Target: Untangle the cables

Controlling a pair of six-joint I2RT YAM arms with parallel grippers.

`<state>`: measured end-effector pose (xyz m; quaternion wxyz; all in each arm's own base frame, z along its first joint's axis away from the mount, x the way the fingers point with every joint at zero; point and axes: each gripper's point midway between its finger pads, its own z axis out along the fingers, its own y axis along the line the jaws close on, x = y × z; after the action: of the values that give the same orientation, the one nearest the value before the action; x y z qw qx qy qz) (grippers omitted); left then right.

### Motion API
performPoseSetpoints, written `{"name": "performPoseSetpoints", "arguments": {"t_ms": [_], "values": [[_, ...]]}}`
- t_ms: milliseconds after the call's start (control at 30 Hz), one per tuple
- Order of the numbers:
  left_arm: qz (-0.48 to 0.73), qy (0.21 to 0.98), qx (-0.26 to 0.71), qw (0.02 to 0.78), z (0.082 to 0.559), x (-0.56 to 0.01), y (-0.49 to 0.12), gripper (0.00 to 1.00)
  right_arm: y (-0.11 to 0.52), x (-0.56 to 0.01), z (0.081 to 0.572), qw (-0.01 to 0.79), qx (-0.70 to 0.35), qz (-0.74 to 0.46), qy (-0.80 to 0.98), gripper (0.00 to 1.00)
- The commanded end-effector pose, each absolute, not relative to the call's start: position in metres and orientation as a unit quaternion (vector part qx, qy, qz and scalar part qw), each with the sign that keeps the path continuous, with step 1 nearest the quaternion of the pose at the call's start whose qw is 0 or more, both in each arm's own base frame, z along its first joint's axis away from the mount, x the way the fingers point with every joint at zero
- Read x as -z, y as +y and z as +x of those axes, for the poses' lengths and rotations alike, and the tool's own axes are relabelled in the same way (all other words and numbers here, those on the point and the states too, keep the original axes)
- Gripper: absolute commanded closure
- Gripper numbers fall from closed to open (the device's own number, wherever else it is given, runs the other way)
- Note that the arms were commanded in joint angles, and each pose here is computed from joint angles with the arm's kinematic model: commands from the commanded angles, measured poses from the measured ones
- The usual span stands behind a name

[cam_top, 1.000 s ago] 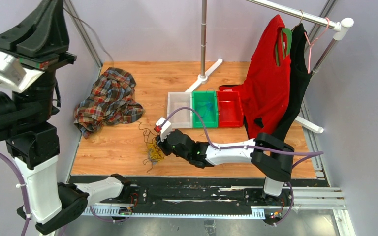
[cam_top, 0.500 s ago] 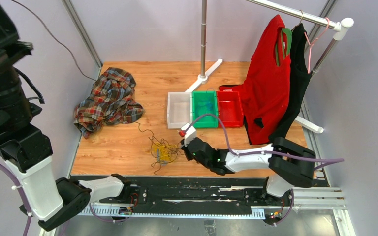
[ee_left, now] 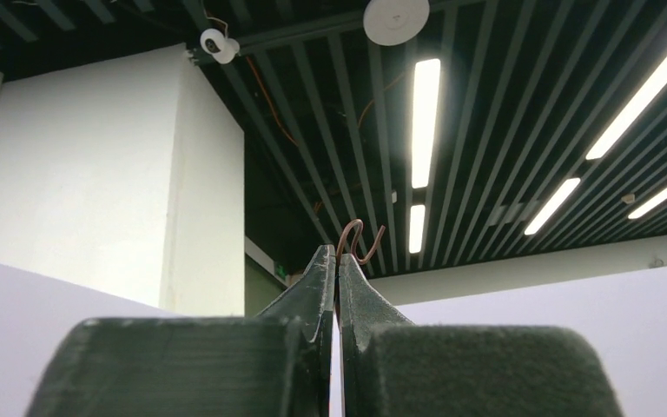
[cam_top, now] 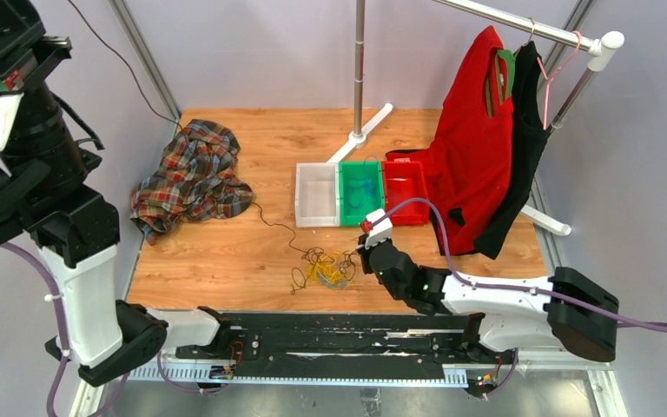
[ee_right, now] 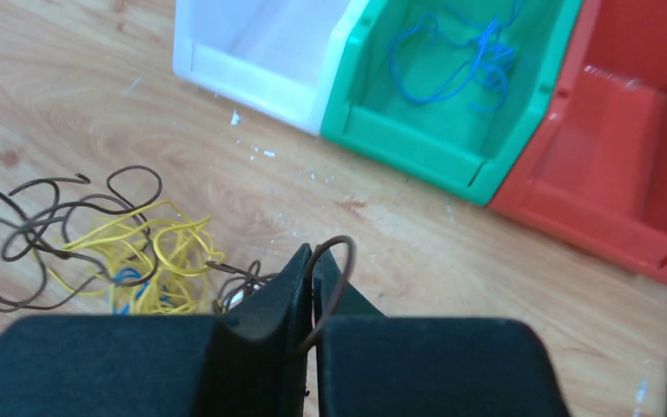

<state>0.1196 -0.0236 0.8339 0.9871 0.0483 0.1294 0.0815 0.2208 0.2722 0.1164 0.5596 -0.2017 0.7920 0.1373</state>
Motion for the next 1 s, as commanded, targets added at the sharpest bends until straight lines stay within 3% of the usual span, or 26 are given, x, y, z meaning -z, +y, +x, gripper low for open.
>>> {"name": "performPoseSetpoints", "arguments": {"t_ms": [0, 67, 167, 467, 700, 867, 967], "values": [[0.047, 0.108, -0.098, 0.988, 0.122, -0.842, -0.026, 0.99, 0.267, -0.155, 0.233, 0.591, -0.117, -0.191, 0.775, 0.88], [0.051, 0.108, -0.08, 0.99, 0.124, -0.842, -0.031, 0.99, 0.276, -0.168, 0.231, 0.593, -0.136, -0.205, 0.767, 0.72], [0.081, 0.117, -0.057, 0.988, 0.132, -0.832, -0.046, 0.99, 0.298, -0.193, 0.224, 0.595, -0.19, -0.223, 0.749, 0.57], [0.168, 0.207, -0.046, 0.963, 0.181, -0.762, -0.083, 1.0, 0.397, -0.228, 0.182, 0.57, -0.321, -0.345, 0.673, 0.54], [0.179, 0.226, -0.081, 0.954, 0.184, -0.756, -0.079, 1.0, 0.43, -0.181, 0.191, 0.546, -0.299, -0.376, 0.686, 0.6], [0.206, 0.251, -0.109, 0.939, 0.193, -0.736, -0.081, 1.0, 0.426, -0.175, 0.2, 0.539, -0.298, -0.352, 0.704, 0.76], [0.222, 0.287, -0.122, 0.924, 0.206, -0.711, -0.082, 1.0, 0.419, -0.178, 0.204, 0.545, -0.295, -0.343, 0.706, 0.93]]}}
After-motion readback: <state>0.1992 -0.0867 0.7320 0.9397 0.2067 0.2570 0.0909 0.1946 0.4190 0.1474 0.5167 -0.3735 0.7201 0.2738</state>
